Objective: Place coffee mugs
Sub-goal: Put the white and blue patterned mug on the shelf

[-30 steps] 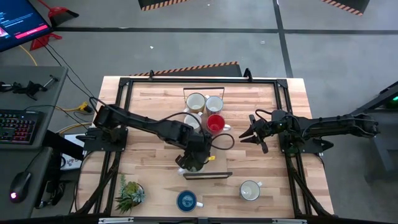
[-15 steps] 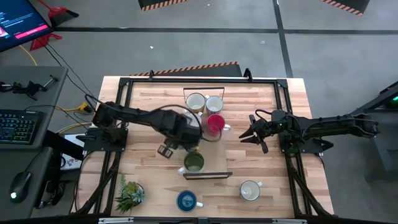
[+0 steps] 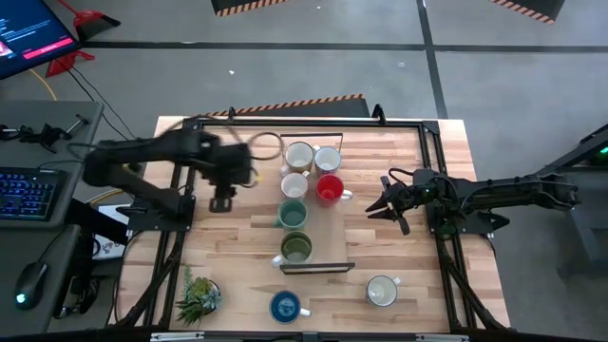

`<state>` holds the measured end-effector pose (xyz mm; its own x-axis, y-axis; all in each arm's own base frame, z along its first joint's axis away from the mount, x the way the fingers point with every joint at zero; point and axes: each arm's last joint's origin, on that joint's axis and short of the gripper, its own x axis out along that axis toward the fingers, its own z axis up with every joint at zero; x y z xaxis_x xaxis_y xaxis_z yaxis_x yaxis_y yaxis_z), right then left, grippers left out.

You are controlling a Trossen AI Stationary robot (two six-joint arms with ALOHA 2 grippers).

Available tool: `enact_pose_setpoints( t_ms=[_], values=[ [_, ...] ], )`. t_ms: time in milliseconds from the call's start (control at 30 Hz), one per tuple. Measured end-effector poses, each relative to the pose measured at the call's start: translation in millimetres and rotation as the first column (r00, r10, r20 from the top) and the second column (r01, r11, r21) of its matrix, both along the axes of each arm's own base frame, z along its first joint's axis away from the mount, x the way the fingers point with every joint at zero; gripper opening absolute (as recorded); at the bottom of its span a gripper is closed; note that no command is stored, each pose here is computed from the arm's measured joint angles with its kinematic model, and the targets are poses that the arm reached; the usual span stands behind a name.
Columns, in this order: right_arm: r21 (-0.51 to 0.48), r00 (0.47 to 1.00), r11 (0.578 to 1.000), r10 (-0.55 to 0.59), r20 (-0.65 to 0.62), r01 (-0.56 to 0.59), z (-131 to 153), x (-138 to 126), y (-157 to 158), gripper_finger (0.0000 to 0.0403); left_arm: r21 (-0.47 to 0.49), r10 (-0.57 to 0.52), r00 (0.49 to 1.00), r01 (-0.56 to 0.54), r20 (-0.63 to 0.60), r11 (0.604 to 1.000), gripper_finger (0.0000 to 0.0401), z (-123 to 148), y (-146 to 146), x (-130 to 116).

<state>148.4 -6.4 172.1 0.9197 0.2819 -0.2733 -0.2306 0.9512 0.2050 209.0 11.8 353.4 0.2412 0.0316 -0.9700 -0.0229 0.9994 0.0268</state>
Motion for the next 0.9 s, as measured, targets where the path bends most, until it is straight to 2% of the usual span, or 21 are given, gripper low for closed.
enact_pose_setpoints(
  t_ms=[167,300,400,533,667,733,800,833,900],
  values=[
    [0.002,1.000,1.000,-0.002,-0.001,0.002,0,0,0,0.0073,-0.028,0.096,0.970,-0.093,0.222,0.995,0.0129,-12,-1,-53],
    [0.000,1.000,1.000,-0.007,-0.002,0.007,0,0,0,0.0073,-0.093,0.194,0.912,-0.172,0.361,0.981,0.0129,-35,-3,-88],
    [0.000,1.000,1.000,-0.007,-0.002,0.007,0,0,0,0.0073,-0.159,0.272,0.855,-0.224,0.441,0.961,0.0129,-58,-4,-103],
    [-0.007,1.000,1.000,-0.030,-0.002,0.030,0,0,-1,0.0073,-0.224,0.322,0.779,-0.236,0.538,0.946,0.0129,-92,-5,-109],
    [-0.016,0.997,0.997,-0.073,-0.003,0.073,0,1,-2,0.0073,-0.300,0.327,0.760,-0.181,0.562,0.936,0.0129,-126,-7,-107],
    [0.001,0.997,0.997,-0.082,-0.007,0.082,0,1,-2,0.0073,-0.371,0.364,0.722,-0.159,0.589,0.915,0.0129,-130,-8,-102],
    [0.022,0.996,0.996,-0.088,-0.013,0.089,0,1,-2,0.0073,-0.456,0.450,0.653,-0.177,0.609,0.872,0.0129,-129,-8,-96],
    [0.034,0.996,0.995,-0.092,-0.017,0.092,0,1,-2,0.0073,-0.473,0.461,0.636,-0.168,0.619,0.865,0.0129,-130,-9,-93],
    [0.035,0.996,0.995,-0.092,-0.016,0.093,0,1,-2,0.0073,-0.459,0.428,0.631,-0.125,0.648,0.880,0.0129,-134,-12,-88]
  ],
)
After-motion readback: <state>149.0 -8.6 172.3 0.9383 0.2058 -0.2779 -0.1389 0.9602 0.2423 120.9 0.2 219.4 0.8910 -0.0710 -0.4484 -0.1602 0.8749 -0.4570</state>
